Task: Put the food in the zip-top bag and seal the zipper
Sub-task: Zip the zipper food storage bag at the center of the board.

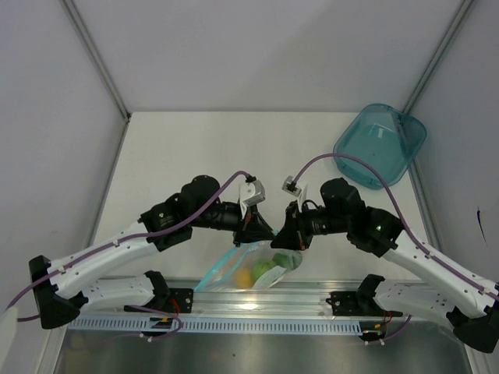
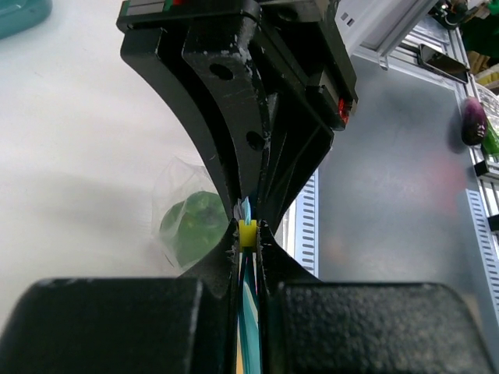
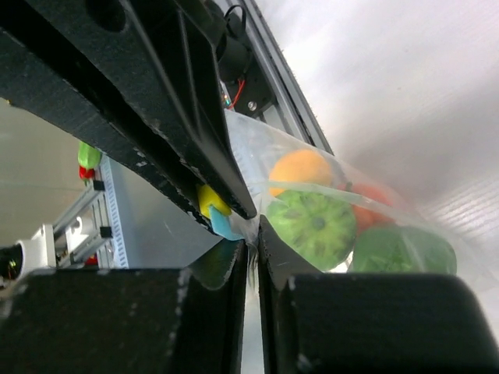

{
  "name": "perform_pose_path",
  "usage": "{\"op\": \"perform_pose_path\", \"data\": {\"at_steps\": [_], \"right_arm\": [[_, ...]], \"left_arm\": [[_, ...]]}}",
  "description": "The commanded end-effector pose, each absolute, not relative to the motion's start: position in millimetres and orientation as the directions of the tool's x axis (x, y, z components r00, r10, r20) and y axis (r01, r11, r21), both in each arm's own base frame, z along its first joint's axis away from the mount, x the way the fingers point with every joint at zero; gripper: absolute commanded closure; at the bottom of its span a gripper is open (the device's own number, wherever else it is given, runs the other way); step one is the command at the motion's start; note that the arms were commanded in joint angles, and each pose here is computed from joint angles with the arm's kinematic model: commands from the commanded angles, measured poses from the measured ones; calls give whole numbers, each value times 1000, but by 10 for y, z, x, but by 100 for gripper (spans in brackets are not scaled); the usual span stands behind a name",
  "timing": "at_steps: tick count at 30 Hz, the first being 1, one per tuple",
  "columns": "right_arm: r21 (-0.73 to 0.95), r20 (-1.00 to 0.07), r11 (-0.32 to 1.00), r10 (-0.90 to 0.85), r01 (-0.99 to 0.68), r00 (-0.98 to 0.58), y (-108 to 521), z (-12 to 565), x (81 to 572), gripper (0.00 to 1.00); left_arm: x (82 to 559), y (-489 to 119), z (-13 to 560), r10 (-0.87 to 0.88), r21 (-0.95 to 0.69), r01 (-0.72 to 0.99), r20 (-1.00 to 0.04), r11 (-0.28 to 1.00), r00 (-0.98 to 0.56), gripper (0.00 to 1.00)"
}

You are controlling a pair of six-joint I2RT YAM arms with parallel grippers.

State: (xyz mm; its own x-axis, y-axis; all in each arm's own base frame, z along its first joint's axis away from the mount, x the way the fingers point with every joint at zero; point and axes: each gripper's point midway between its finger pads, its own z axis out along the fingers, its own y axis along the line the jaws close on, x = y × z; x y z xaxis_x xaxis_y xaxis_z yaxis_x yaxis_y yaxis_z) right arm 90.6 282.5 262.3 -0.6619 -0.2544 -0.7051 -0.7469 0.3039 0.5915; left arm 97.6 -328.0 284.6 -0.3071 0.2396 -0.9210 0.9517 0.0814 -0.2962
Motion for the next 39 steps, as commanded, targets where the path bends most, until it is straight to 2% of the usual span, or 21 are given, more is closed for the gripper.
{"op": "perform_pose_path", "data": {"at_steps": [1,4,8,12,16,23,28,32,33,34,35,39], "right_arm": [[554,-764,180,-277,-813,-582,2893,2817,788,92],[548,-776,143,-282,-824,-564,2926,2844,740,100],[548,-787,126,-257,-827,-561,2938,2881,717,100],[529,-817,184,-155,-829,-556,2868,2942,811,100],[537,-825,301,-5,-788,-564,2787,3035,1035,100],[593,-799,379,164,-711,-579,2609,3132,1174,100],[607,-786,405,179,-684,-591,2554,3044,1197,100],[608,-771,323,19,-726,-637,2739,2836,1027,100],[600,-771,292,-37,-745,-636,2759,2785,939,95],[598,-770,280,-62,-751,-636,2771,2764,905,86],[593,-772,269,-79,-759,-631,2785,2779,884,69],[537,-802,289,-117,-793,-585,2690,2832,849,56]], "left_arm": [[891,-3308,2944,246,-308,951,-920,31,-305,99],[910,-3331,2926,262,-319,947,-911,40,-318,99],[952,-3338,2878,280,-324,944,-902,67,-330,99],[987,-3322,2785,306,-327,940,-889,98,-341,99],[994,-3283,2695,318,-333,936,-880,119,-353,99],[952,-3234,2594,342,-354,928,-863,114,-371,99],[856,-3224,2604,346,-377,924,-859,69,-376,100],[800,-3250,2701,327,-385,923,-869,24,-371,99],[807,-3271,2745,315,-383,924,-874,17,-369,99],[805,-3281,2787,308,-380,925,-879,10,-365,99],[810,-3291,2824,300,-379,925,-882,8,-364,99],[845,-3326,2995,252,-356,935,-905,-2,-344,99]]}}
